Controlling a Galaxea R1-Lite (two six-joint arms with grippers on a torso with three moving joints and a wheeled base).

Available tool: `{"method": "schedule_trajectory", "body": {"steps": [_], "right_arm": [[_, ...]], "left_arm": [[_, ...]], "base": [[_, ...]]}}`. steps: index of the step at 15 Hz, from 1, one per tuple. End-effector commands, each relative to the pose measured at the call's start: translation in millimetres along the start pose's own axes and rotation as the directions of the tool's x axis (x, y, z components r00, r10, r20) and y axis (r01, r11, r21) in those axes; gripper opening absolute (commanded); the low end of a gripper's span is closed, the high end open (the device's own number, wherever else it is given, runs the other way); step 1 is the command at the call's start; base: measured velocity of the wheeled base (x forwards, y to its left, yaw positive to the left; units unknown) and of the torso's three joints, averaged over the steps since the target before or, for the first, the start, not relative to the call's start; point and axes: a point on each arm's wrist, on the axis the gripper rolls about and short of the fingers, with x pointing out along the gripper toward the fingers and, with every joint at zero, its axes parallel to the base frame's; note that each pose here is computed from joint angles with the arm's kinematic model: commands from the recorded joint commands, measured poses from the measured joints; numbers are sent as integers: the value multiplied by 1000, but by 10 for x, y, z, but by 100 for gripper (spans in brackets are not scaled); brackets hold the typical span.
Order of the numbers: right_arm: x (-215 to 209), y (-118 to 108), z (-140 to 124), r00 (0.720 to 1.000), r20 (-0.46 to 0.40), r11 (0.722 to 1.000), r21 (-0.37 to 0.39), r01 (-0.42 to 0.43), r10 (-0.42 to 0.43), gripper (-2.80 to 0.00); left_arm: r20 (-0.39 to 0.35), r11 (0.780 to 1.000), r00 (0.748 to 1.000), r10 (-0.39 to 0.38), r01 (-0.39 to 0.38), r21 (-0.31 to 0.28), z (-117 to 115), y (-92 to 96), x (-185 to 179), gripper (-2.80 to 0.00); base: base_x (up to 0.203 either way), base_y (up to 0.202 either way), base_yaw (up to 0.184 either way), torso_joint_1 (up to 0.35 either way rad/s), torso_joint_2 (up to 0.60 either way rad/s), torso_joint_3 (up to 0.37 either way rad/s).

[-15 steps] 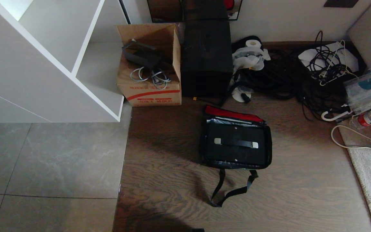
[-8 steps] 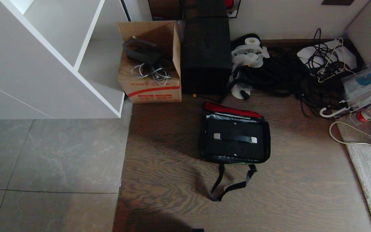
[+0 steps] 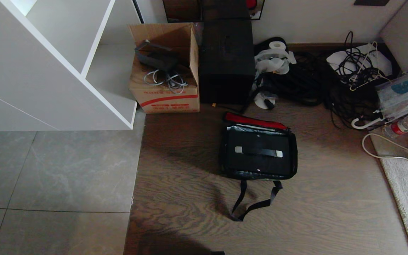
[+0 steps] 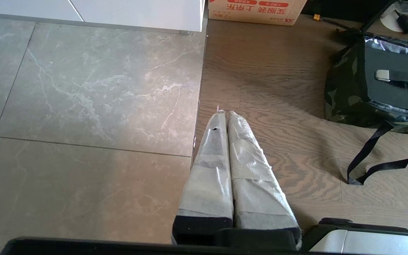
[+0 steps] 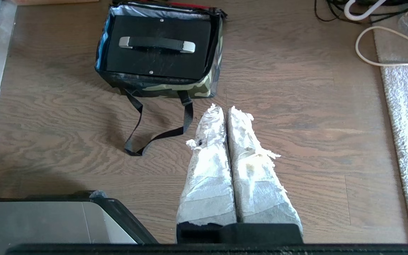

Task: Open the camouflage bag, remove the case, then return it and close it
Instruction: Grip the handle

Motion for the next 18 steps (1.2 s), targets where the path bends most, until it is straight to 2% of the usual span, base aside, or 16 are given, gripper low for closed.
{"method": "schedule_trajectory", "body": {"steps": [1, 5, 18], "right_arm": [[1, 0, 0, 1000, -1, 1000, -1, -1, 1, -280], [1, 0, 0, 1000, -1, 1000, -2, -1, 1, -280], [1, 0, 0, 1000, -1, 1000, 0, -1, 1, -280]], "left_arm": [[-10, 1000, 1000, 2, -2, -1, -29, 1, 8, -280], [-10, 1000, 1000, 2, -2, -5, -29, 1, 8, -280], [-12, 1000, 1000, 2, -2, -4, -29, 1, 9, -280]], "base": [[0, 0, 0, 0, 0, 0], [0, 0, 0, 2, 0, 75], [0, 0, 0, 2, 2, 193]]}}
